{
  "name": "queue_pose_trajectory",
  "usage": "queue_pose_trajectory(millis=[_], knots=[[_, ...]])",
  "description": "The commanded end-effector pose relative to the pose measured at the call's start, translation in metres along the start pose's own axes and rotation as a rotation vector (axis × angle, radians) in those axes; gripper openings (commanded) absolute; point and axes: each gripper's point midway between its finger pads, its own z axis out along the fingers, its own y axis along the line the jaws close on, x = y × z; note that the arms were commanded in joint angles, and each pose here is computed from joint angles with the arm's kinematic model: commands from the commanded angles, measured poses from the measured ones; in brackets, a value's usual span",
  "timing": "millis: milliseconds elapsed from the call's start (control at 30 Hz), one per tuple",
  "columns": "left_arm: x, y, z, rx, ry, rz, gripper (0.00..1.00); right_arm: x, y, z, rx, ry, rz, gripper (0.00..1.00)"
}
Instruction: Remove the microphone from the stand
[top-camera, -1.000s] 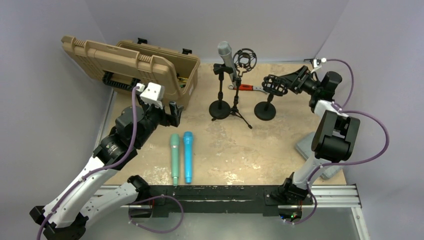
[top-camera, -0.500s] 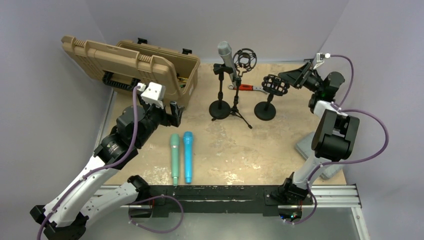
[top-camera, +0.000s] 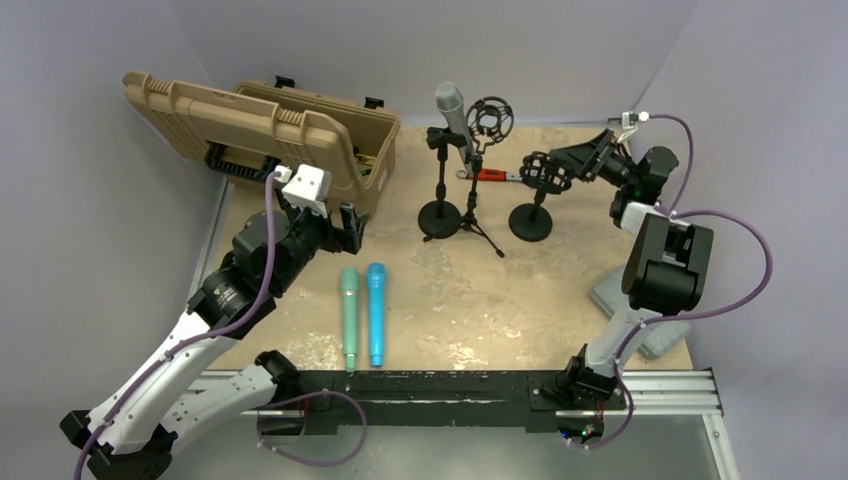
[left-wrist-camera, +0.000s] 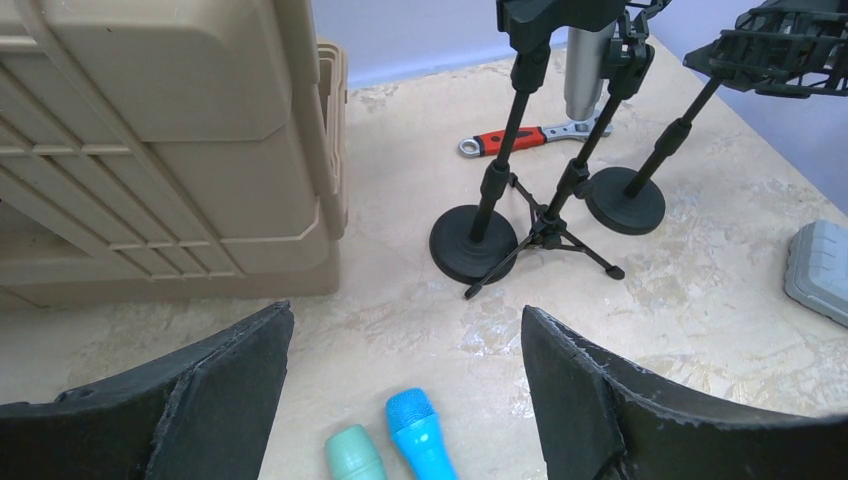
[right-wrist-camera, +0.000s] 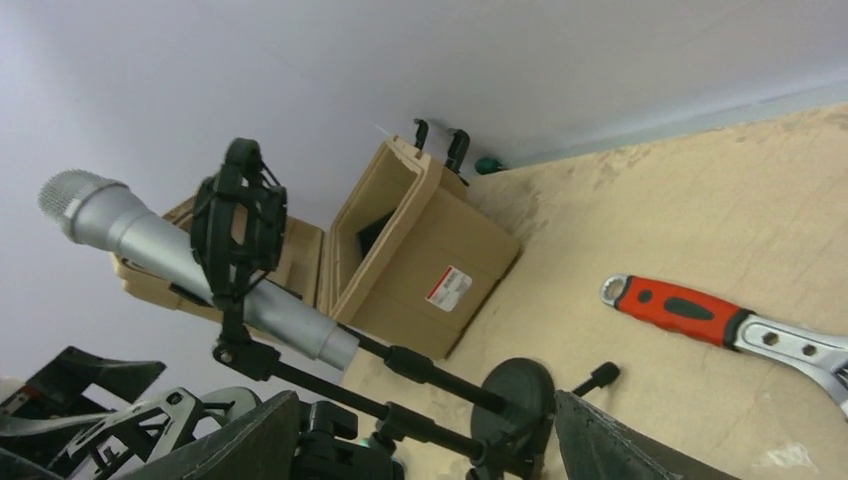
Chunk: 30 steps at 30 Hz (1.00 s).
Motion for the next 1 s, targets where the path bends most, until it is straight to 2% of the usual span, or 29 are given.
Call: queue_pose_trajectory(millis=[0, 167, 500, 733, 867, 967], knots=[[-0.023, -0.004, -0.007, 0.020, -0.057, -0.032, 0.82, 0.028, -0.034, -0.004, 0.091, 0.064, -0.001, 0.88], [-0.023, -0.004, -0.008, 0.020, -0.059, -0.031, 0.82, 0.039, -0.065, -0.011, 0.207, 0.068, -0.005, 0.88], [-0.024, -0.004, -0.009, 0.020, -0.063, -0.032, 0.82, 0.050, -0.104, -0.022, 0.330, 0.056, 0.029, 0.85], [-0.023, -0.005, -0.007, 0.025, -0.057, -0.034, 0.82, 0.010, -0.078, -0.027, 0.410, -0.020, -0.049, 0.85], [-0.022, -0.006, -0.006, 0.027, -0.053, -0.034, 0.82, -0.022, -0.041, -0.030, 0.325, -0.081, -0.085, 0.87], [-0.021, -0.007, -0.005, 0.031, -0.050, -0.034, 0.82, -0.031, -0.020, -0.025, 0.252, -0.064, -0.111, 0.88]])
